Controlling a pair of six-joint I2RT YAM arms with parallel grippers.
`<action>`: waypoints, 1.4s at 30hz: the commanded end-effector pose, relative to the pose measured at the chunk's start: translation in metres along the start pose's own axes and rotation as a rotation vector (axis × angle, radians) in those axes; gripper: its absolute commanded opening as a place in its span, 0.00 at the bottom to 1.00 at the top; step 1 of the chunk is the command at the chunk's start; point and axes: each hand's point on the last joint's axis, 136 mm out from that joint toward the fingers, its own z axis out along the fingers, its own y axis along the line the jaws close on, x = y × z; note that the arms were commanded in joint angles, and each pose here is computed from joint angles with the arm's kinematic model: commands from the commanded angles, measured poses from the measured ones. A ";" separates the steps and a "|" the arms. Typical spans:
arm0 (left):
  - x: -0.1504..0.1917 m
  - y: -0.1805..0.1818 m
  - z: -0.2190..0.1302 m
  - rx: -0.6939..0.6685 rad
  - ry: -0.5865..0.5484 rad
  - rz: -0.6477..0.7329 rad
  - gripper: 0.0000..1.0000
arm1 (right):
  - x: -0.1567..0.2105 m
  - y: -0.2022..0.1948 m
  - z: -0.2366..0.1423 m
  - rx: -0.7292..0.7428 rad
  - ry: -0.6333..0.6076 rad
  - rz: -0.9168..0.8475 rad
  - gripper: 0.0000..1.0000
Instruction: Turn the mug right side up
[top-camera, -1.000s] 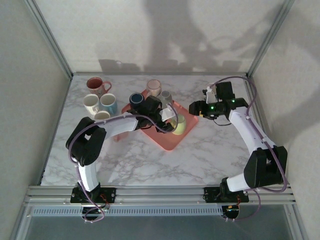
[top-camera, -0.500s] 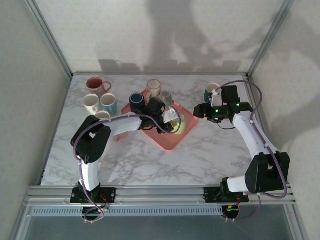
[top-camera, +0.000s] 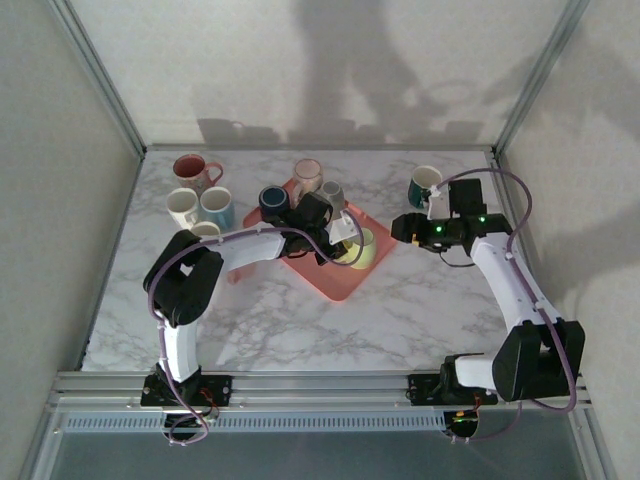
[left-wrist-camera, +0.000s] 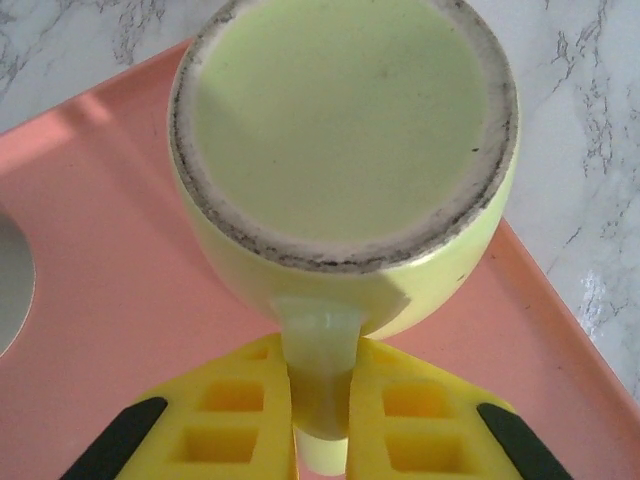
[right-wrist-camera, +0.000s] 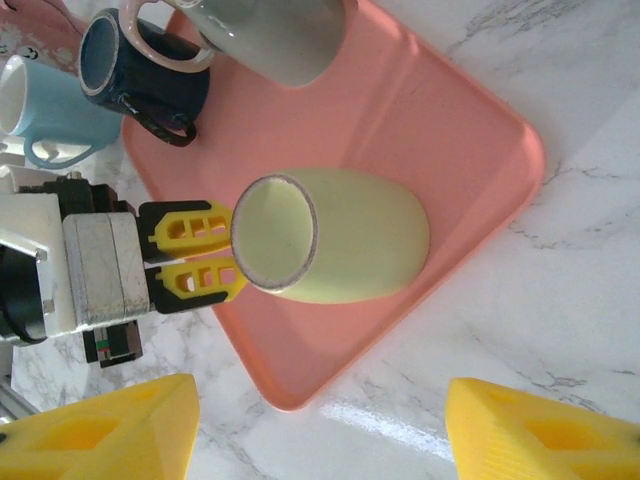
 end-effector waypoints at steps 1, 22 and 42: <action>-0.007 -0.001 -0.001 -0.007 -0.018 0.002 0.00 | 0.004 0.003 -0.006 -0.021 -0.012 0.008 0.67; -0.079 0.001 -0.070 -0.035 -0.338 -0.270 0.00 | 0.018 0.020 -0.014 -0.142 -0.065 0.045 0.67; -0.142 0.013 -0.147 -0.060 -0.557 -0.474 0.00 | 0.015 0.065 -0.036 -0.396 -0.159 -0.013 0.66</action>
